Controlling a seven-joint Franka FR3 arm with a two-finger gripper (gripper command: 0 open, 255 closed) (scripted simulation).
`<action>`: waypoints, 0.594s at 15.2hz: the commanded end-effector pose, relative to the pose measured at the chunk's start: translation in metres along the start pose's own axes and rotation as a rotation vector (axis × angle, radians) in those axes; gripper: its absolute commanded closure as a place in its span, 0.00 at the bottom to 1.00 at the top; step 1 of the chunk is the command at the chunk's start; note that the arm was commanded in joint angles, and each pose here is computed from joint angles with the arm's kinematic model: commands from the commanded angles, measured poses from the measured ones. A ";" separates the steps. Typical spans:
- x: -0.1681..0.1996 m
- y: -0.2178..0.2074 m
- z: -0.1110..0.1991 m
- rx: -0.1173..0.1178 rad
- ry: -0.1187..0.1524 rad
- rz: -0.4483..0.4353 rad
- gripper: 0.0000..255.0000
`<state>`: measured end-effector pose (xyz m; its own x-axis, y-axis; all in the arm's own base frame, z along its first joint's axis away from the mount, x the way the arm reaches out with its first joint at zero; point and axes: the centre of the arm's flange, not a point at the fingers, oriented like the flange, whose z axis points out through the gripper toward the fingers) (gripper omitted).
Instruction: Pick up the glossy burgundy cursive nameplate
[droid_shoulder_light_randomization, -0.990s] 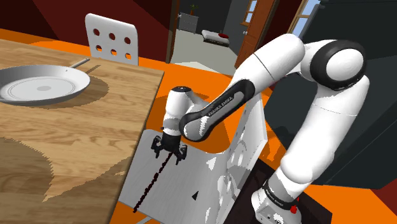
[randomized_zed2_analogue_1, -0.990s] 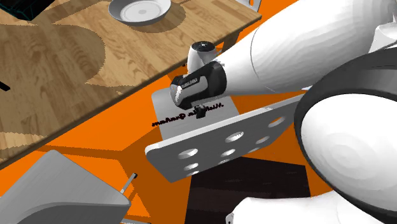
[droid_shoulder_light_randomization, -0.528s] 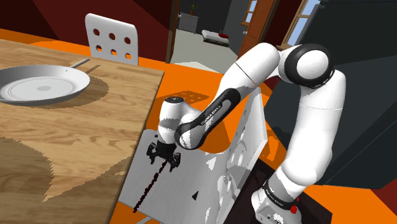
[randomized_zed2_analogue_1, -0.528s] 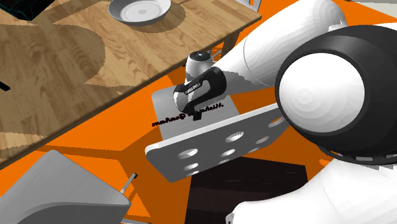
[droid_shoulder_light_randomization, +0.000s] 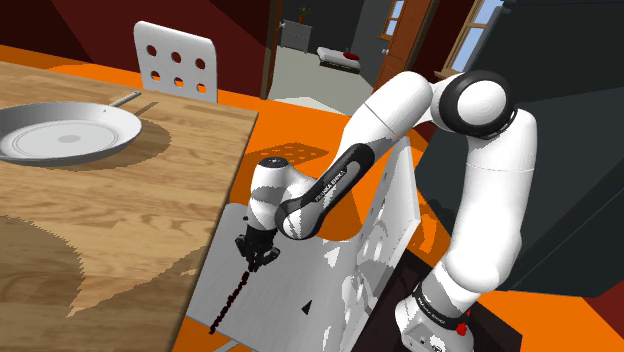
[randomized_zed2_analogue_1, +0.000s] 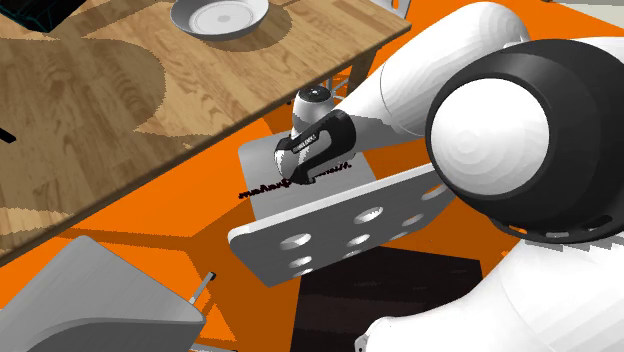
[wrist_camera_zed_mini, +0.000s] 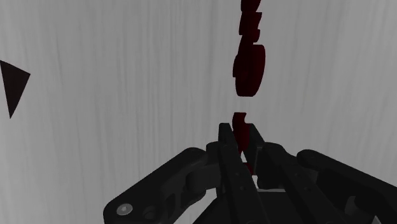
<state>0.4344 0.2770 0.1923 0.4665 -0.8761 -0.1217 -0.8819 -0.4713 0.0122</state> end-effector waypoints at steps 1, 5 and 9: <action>0.000 0.000 0.000 0.000 0.000 0.000 1.00; 0.000 0.000 0.000 0.000 0.000 0.000 1.00; -0.002 0.000 -0.015 0.000 0.000 0.000 1.00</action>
<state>0.4338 0.2766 0.2037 0.4665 -0.8761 -0.1216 -0.8819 -0.4713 0.0122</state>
